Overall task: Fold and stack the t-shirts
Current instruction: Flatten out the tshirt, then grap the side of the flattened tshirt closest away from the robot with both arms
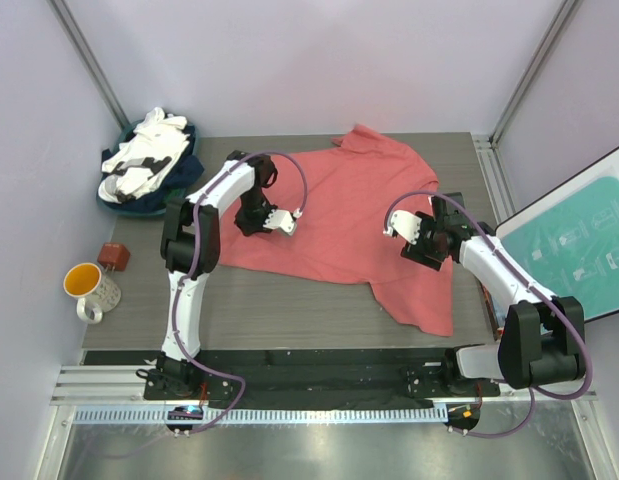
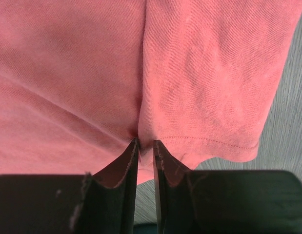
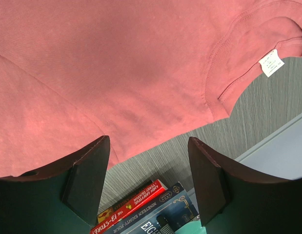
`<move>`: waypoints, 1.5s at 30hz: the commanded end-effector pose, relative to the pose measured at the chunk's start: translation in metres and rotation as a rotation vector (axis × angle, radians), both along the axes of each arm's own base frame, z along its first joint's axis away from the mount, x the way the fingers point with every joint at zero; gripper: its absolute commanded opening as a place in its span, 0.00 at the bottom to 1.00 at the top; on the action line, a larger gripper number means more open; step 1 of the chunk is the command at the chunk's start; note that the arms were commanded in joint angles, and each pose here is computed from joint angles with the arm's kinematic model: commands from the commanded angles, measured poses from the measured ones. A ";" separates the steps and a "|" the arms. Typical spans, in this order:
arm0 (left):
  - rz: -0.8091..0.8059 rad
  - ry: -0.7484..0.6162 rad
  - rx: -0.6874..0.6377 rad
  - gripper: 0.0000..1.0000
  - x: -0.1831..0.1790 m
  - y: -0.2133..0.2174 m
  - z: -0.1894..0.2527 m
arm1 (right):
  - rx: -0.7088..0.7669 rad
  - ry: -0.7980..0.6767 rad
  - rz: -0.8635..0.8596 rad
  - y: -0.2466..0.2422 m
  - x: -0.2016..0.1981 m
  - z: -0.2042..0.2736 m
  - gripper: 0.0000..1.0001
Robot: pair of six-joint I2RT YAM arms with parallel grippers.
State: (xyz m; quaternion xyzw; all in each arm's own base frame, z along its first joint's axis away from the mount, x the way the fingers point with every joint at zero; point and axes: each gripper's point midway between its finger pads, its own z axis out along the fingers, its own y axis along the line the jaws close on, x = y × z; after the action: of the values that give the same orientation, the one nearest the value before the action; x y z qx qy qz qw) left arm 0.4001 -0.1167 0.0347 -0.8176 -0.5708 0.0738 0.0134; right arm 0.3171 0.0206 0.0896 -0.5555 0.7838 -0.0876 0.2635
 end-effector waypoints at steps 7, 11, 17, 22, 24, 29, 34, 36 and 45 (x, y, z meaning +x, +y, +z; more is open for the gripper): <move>0.019 0.103 0.054 0.22 -0.025 0.010 0.010 | 0.002 -0.076 -0.002 0.002 0.017 0.020 0.71; 0.028 0.117 0.068 0.18 -0.028 0.011 0.007 | 0.002 -0.083 -0.005 0.001 0.017 0.022 0.71; 0.050 0.138 0.072 0.00 -0.035 0.012 0.005 | 0.003 -0.096 -0.001 0.002 0.015 0.025 0.70; 0.075 0.113 0.072 0.00 -0.033 0.012 0.023 | -0.008 -0.105 -0.006 -0.001 0.011 0.028 0.71; 0.114 0.044 0.051 0.00 -0.023 0.008 0.045 | -0.019 -0.097 0.005 -0.002 0.008 0.027 0.71; 0.164 -0.085 -0.027 0.00 -0.013 -0.003 0.100 | -0.025 0.002 0.057 -0.001 -0.016 0.018 0.77; 0.153 -0.107 0.008 0.00 -0.030 0.005 0.114 | -0.047 0.158 0.130 -0.001 -0.050 0.003 0.82; 0.147 -0.099 0.032 0.00 -0.037 0.009 0.112 | -0.070 0.211 0.187 -0.003 -0.063 -0.001 0.83; 0.172 -0.088 0.058 0.00 -0.043 0.011 0.108 | -0.152 0.397 0.354 -0.015 -0.123 -0.018 0.86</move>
State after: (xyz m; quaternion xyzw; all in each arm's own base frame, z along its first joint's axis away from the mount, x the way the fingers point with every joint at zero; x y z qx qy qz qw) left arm 0.4031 -0.1261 0.1397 -0.7741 -0.6276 -0.0113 -0.0824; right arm 0.2283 0.0087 0.0714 -0.6637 0.7391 -0.0131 0.1144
